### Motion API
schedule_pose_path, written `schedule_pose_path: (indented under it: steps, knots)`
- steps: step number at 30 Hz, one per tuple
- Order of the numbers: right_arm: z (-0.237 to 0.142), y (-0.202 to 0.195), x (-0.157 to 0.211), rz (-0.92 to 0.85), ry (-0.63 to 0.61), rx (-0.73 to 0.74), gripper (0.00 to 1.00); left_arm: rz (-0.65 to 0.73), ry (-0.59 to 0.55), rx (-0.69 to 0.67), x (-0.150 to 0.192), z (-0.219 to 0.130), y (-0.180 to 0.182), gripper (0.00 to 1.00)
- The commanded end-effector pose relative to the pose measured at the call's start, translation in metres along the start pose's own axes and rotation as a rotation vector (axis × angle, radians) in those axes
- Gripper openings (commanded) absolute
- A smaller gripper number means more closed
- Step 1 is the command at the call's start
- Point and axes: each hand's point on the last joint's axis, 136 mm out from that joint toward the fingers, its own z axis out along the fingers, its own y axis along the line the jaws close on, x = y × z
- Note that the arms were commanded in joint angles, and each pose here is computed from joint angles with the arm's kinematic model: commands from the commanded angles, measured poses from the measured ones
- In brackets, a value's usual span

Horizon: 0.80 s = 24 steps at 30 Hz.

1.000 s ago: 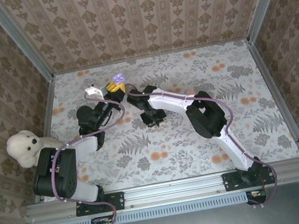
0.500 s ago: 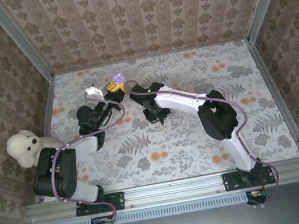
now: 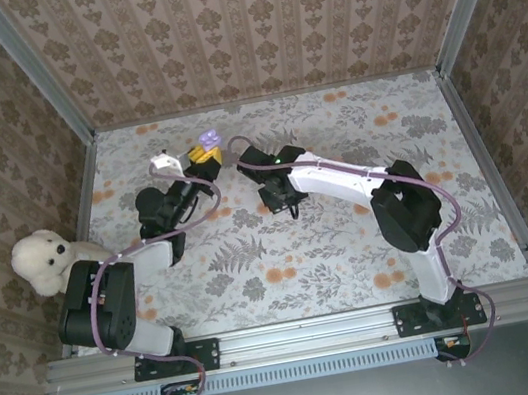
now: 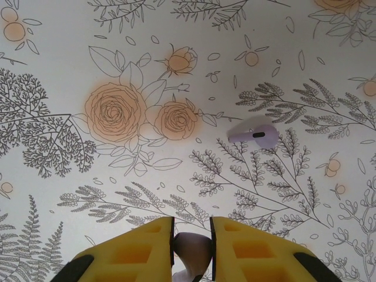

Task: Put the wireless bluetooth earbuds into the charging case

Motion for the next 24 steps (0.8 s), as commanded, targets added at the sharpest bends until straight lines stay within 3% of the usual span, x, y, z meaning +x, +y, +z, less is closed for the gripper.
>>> schedule_pose_path:
  steps: [1,16,24]
  knots:
    - [-0.021,-0.010,-0.015,0.005,-0.092,0.007,0.22,0.022,-0.025,0.018,-0.007,-0.004,-0.008,0.00]
    - [-0.074,-0.036,-0.034,0.014,-0.259,-0.038,0.23,0.052,0.020,-0.012,0.015,-0.019,-0.007,0.00]
    - [-0.120,-0.039,-0.058,0.014,-0.377,-0.115,0.24,0.056,0.076,0.084,0.034,-0.016,-0.024,0.00]
